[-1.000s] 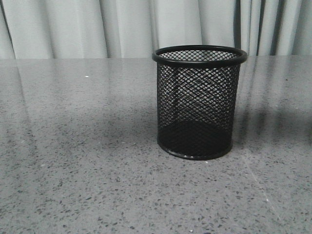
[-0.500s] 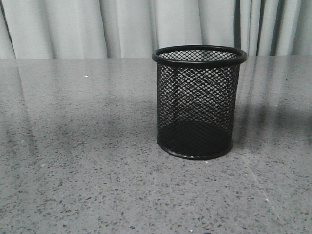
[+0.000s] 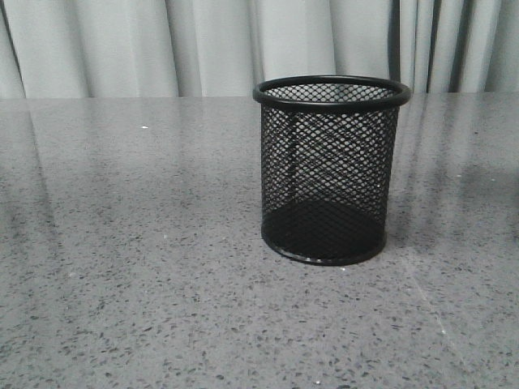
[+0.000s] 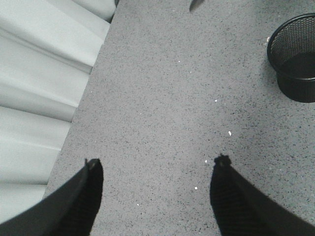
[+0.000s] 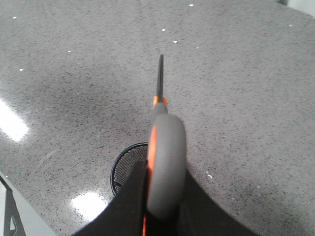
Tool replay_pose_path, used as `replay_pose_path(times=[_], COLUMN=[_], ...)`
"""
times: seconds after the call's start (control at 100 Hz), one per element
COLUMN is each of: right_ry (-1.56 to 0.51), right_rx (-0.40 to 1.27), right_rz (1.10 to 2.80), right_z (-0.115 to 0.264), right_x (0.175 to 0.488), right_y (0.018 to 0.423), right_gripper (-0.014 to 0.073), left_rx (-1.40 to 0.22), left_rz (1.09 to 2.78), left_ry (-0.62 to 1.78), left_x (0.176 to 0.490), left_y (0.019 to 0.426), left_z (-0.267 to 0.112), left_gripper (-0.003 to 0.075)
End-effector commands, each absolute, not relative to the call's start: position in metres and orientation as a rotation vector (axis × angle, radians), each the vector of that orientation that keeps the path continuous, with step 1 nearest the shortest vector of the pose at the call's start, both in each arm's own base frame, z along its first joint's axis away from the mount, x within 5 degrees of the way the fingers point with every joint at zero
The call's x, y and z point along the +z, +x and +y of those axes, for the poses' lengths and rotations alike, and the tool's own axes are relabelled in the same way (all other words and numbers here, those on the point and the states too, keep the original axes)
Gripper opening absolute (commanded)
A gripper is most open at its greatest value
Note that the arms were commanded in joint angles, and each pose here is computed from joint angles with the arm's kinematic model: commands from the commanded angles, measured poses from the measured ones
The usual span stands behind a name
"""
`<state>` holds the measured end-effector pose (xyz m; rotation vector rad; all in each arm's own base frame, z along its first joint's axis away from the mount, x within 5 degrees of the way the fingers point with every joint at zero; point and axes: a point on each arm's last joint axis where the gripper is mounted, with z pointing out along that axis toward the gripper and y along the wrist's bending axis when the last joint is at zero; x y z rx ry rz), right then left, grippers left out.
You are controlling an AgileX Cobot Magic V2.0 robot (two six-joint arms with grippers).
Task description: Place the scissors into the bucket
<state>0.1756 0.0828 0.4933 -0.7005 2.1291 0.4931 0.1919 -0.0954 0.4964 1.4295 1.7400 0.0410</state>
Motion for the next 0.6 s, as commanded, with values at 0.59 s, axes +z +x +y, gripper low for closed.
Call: replay_pose_path(times=[0.59], right_ry=[-0.739], right_rx=[0.448], right_rz=[2.218], right_z=[0.085], right_x=[0.470], right_y=[0.122], right_gripper=[-0.0043], left_rx=[0.006], left_rz=[1.681], left_ry=[1.372], left_x=[0.512], left_y=[0.180], left_z=[-0.094], left_gripper=[0.0440])
